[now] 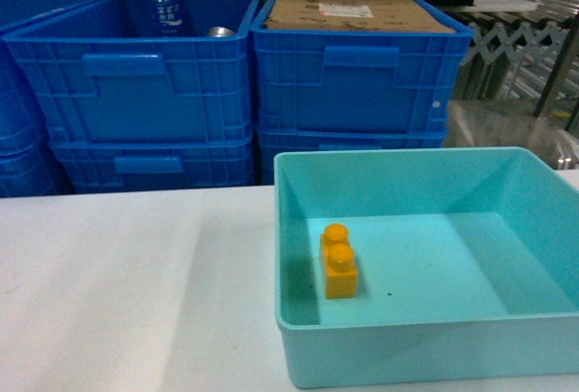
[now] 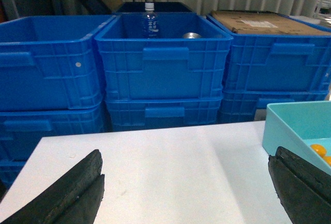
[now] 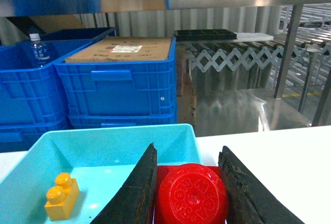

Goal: Pick red block from blue box to shelf

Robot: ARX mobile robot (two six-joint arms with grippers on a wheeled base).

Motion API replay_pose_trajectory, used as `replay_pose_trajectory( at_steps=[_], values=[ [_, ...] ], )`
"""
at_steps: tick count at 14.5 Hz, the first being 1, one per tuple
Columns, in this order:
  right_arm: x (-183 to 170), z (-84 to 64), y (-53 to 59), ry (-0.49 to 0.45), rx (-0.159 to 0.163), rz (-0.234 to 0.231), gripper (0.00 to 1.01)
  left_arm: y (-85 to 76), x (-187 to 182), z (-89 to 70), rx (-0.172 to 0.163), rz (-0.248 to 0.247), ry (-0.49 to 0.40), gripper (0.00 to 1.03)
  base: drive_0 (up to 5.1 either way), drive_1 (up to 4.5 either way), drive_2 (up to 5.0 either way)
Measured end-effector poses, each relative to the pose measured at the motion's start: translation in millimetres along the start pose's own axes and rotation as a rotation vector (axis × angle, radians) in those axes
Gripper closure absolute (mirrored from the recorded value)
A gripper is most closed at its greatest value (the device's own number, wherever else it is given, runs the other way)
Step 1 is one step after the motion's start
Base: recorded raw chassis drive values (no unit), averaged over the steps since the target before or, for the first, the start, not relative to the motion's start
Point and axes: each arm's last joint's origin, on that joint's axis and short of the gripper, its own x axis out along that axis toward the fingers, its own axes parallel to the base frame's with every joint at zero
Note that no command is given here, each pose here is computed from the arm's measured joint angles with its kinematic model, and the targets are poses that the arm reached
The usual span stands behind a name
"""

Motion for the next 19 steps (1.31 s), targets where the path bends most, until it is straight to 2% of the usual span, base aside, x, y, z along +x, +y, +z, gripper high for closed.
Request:
replay_pose_trajectory(
  at_steps=[4, 19],
  values=[
    [0.1, -0.5, 0.0, 0.005, 0.000, 0.000, 0.74, 0.0, 0.0, 0.0, 0.000, 0.000, 0.000, 0.05, 0.0, 0.00, 0.0],
    [0.1, -0.4, 0.0, 0.004, 0.000, -0.001, 0.74, 0.0, 0.0, 0.0, 0.000, 0.000, 0.000, 0.05, -1.7, -1.72, -1.7]
  ],
)
